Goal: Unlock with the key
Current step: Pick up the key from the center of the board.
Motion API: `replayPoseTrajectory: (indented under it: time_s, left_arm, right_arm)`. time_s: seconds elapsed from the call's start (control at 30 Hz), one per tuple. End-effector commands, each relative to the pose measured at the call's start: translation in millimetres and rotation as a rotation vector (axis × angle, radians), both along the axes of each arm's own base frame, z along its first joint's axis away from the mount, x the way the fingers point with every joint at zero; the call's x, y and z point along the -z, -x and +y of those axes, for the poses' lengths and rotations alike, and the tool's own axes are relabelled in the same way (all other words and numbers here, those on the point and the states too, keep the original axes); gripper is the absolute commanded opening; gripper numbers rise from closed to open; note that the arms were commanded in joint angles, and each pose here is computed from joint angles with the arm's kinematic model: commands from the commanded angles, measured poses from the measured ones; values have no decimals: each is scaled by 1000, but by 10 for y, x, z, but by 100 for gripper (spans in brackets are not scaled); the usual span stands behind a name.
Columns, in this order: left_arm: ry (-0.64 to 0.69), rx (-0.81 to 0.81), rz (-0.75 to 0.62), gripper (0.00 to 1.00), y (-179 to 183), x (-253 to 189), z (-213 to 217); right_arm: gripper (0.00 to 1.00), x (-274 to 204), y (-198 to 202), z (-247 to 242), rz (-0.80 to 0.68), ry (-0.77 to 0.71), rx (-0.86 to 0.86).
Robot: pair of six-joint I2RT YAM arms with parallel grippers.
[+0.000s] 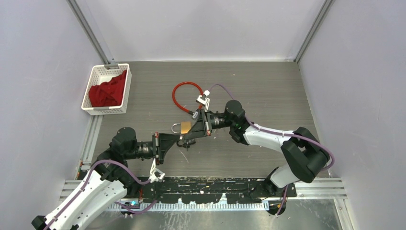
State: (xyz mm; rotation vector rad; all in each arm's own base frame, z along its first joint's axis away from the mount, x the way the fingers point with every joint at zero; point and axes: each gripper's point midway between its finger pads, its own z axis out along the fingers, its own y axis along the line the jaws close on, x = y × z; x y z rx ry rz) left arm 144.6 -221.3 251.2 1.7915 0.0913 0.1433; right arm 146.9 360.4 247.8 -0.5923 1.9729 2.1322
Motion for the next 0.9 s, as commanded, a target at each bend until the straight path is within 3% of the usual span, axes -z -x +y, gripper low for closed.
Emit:
replayPoseTrajectory:
  time_s: [0.0, 0.1, 0.13, 0.23, 0.3, 0.4, 0.57, 0.7, 0.87]
  left_arm:
    - [41, 35, -29, 0, 62, -203, -30]
    - [-68, -13, 87, 0, 35, -19, 46]
    - [-116, -43, 135, 0, 9, 71, 90]
    - [-272, -160, 340, 0, -38, 333, 269]
    - [-333, -277, 526, 0, -72, 463, 383]
    - [-415, -446, 890, 0, 35, 608, 506]
    - [-410, -556, 1402, 0, 283, 494, 314]
    - [-260, -548, 1622, 0, 328, 278, 70]
    - [-234, -510, 1817, 0, 469, 93, -61]
  right_arm:
    - [21, -88, -42, 50, -32, -38, 29]
    - [66, -79, -134, 29, -70, -4, 57]
    - [75, -74, -199, 10, -87, 20, 81]
    - [89, -82, -436, -65, -243, 125, 210]
    - [92, -109, -622, -181, -386, 178, 350]
    - [95, -413, -617, -379, -631, 60, 495]
    - [94, -386, -321, -424, -846, 3, 442]
    - [86, -310, -51, -306, -907, -32, 333]
    - [77, -250, 161, -208, -903, -61, 231]
